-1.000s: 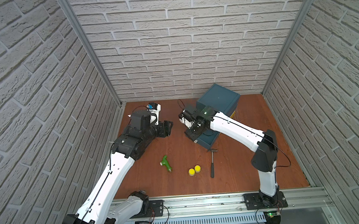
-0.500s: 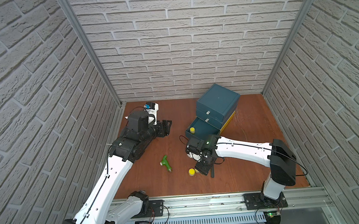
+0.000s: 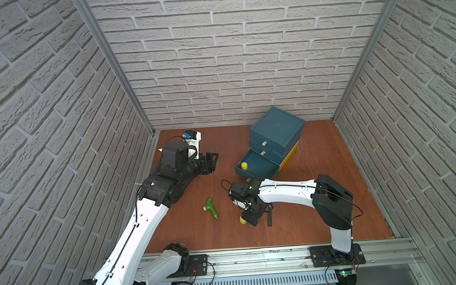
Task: Put the paint cans in the drawer according to color
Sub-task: Pick up the paint can at the center of the board.
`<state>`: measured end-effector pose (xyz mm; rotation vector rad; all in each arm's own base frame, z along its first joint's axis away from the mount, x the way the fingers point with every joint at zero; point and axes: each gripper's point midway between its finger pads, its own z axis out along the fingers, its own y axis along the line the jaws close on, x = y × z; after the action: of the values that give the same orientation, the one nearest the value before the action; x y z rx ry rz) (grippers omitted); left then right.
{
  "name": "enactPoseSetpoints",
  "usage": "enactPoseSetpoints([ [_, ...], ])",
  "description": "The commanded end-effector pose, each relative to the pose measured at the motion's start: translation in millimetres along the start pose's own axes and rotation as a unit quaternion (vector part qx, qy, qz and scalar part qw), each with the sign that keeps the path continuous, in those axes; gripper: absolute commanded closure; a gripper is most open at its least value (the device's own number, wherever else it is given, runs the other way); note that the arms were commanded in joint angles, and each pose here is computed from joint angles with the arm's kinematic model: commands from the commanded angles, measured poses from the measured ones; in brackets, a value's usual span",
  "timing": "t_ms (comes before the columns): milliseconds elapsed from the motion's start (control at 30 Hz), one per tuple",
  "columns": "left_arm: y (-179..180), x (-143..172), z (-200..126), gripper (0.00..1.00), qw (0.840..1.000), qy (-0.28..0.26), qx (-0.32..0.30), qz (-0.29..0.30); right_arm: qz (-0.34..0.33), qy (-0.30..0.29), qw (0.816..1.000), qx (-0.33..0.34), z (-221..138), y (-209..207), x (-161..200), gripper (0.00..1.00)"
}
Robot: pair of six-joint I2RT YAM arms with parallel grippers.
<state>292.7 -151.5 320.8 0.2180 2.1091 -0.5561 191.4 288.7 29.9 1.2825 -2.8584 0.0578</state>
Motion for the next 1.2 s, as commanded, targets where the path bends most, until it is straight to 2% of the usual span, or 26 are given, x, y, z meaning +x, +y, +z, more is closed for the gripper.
enactPoseSetpoints([
  [0, -6, -18, -12, 0.29, 0.999, -0.033, 0.006, 0.001, -0.001, -0.026, 1.000, 0.007, -5, -3, -17, 0.36],
  [267, -6, -18, -10, 0.29, 0.999, -0.031, 0.008, 0.001, 0.003, -0.024, 1.000, 0.007, -3, -3, -21, 0.51],
  [467, -6, -17, -7, 0.29, 1.000, -0.028, 0.009, 0.002, 0.012, -0.030, 0.999, 0.015, -6, -7, -23, 0.73],
  [567, -6, -17, -6, 0.29, 1.000, -0.027, 0.009, 0.001, 0.016, -0.053, 0.998, 0.029, -27, -14, -29, 0.81],
  [800, -6, -13, -4, 0.29, 1.000, -0.022, 0.012, -0.002, 0.081, -0.118, 0.988, 0.063, -101, -70, -54, 0.83],
  [900, -7, -14, -4, 0.29, 1.000, -0.023, 0.013, -0.001, 0.113, -0.125, 0.982, 0.084, -120, -102, -63, 0.83],
  [1033, -8, -15, -3, 0.29, 1.000, -0.024, 0.015, -0.001, 0.151, -0.120, 0.976, 0.106, -124, -144, -71, 0.84],
  [1167, -8, -15, -3, 0.29, 1.000, -0.023, 0.015, -0.001, 0.172, -0.090, 0.974, 0.116, -102, -170, -78, 0.84],
])
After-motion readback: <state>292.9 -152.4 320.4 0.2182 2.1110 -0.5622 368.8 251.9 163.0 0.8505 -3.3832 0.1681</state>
